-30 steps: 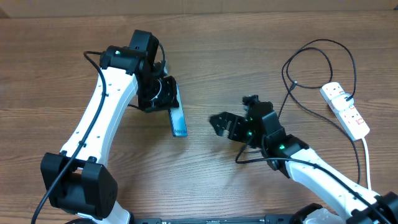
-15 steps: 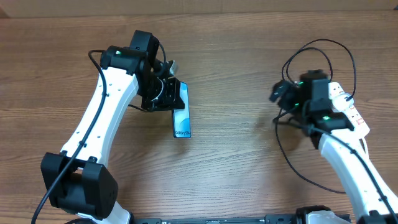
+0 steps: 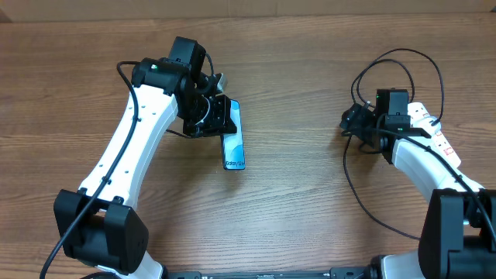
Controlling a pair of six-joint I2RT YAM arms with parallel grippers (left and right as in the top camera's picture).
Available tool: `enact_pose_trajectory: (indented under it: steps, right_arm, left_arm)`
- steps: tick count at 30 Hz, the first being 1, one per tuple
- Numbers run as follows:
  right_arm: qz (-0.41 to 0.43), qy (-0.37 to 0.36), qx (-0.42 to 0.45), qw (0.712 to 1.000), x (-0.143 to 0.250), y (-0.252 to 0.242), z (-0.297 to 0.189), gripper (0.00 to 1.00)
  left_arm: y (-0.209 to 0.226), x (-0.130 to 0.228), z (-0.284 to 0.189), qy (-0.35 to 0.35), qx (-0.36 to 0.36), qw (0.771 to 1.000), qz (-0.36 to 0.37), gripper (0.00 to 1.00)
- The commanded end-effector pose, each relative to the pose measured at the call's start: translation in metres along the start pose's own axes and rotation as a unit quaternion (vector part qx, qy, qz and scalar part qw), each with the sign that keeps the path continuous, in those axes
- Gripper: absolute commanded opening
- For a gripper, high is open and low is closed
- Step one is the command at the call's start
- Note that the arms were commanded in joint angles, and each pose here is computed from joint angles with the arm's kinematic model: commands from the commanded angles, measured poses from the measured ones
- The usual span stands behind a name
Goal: Plug charger to phone and switch on socket
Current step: 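Move the right gripper over the black USB-C cable near the power strip, then lower the right gripper onto the USB-C plug end of the cable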
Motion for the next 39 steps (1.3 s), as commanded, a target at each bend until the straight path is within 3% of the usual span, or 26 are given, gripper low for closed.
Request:
enact_pose_trajectory:
  steps: [1,6,8,11,15,19,25,31,39]
  right_arm:
    - [-0.003,-0.009,-0.015,1.0,-0.008,0.005,0.002,0.73]
    - [-0.001,0.004,-0.008,1.0,-0.002,0.001,0.022,0.66]
    - [0.004,0.014,0.007,1.0,0.004,-0.005,0.033,0.58]
    - [0.023,0.009,0.045,0.999,0.006,-0.016,0.042,0.58]
    - [0.019,-0.011,0.034,0.999,-0.001,-0.013,0.045,0.57]
    - [0.006,-0.022,0.027,0.999,-0.005,-0.008,0.046,0.49]
    - [-0.062,-0.01,0.017,0.998,0.006,0.006,0.049,0.04]
    - [-0.109,0.015,-0.001,0.994,0.024,0.033,0.045,0.04]
    - [-0.144,0.09,0.017,0.985,0.042,0.052,-0.011,0.04]
  left_arm:
    - [-0.009,0.001,-0.003,-0.001,0.019,1.0,0.002,0.04]
    - [-0.01,0.0,-0.003,-0.003,0.02,1.0,0.003,0.04]
    - [-0.01,0.0,-0.003,-0.003,0.02,1.0,0.003,0.04]
    - [-0.009,0.001,-0.003,0.0,0.019,1.0,0.001,0.04]
    - [-0.009,0.001,-0.003,-0.002,0.019,1.0,0.002,0.04]
    - [-0.01,-0.001,-0.003,-0.006,0.022,1.0,0.004,0.04]
    - [-0.01,-0.002,-0.003,-0.008,0.022,1.0,-0.003,0.04]
    - [-0.01,-0.001,-0.003,-0.006,0.022,1.0,-0.004,0.04]
    - [-0.01,-0.002,-0.003,-0.009,0.02,1.0,-0.003,0.04]
Point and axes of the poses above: each gripper's point midway between its finger pads, its own z axis out along the fingers, its own y axis along the line the jaws close on, x = y × z, the point moved 5 cm from there along -z, back along the fingers, and after that the axes turned 4 degrees about -z, right-handed, at the moved point
